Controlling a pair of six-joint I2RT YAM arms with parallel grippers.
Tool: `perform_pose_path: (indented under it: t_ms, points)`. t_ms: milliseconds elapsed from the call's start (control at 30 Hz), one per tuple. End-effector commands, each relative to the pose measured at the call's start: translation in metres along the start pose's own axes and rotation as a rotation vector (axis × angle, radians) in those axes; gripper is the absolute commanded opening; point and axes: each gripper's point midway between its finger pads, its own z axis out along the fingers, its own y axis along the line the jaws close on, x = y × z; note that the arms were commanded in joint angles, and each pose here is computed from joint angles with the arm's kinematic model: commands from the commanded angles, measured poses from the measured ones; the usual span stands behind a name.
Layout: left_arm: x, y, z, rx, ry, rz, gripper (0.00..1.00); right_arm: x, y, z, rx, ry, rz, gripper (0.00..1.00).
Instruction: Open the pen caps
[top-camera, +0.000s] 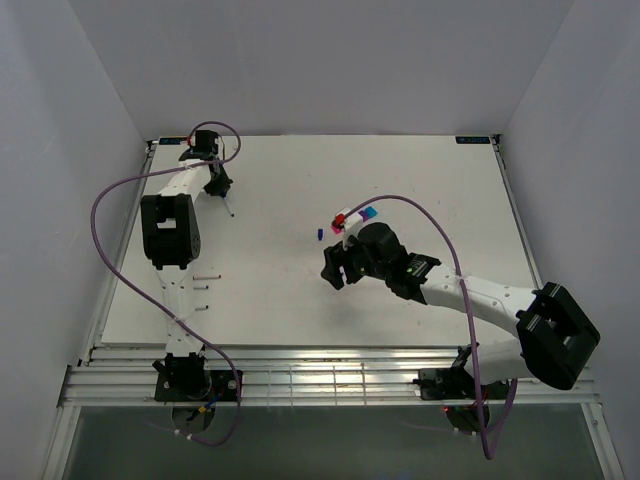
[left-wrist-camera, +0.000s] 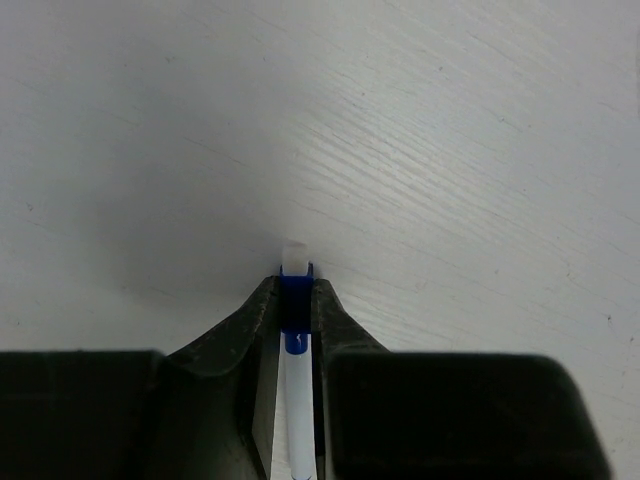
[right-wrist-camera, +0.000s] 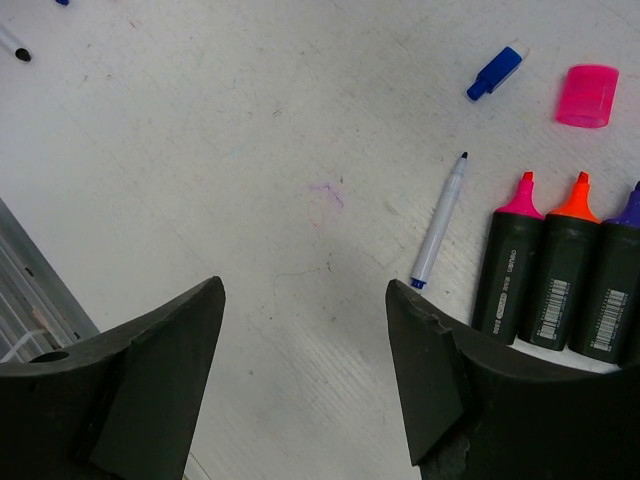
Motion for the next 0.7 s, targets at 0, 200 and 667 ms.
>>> perform_pose_path:
  t_ms: [0, 200, 667]
  points:
    - [-0.003, -0.006, -0.023, 0.048, 0.009, -0.028, 0.01, -0.026, -0.003, -0.004, 0.022, -0.061, 0.025, 0.72]
    - [-0.005, -0.053, -0.095, 0.278, 0.001, -0.101, 0.0, -0.043, -0.015, -0.004, -0.024, -0.039, 0.155, 0.8]
    - [0.114, -0.158, -0.273, 0.814, -0.059, -0.068, 0.0, -0.098, 0.023, 0.001, -0.562, -0.134, 0.477, 0.83]
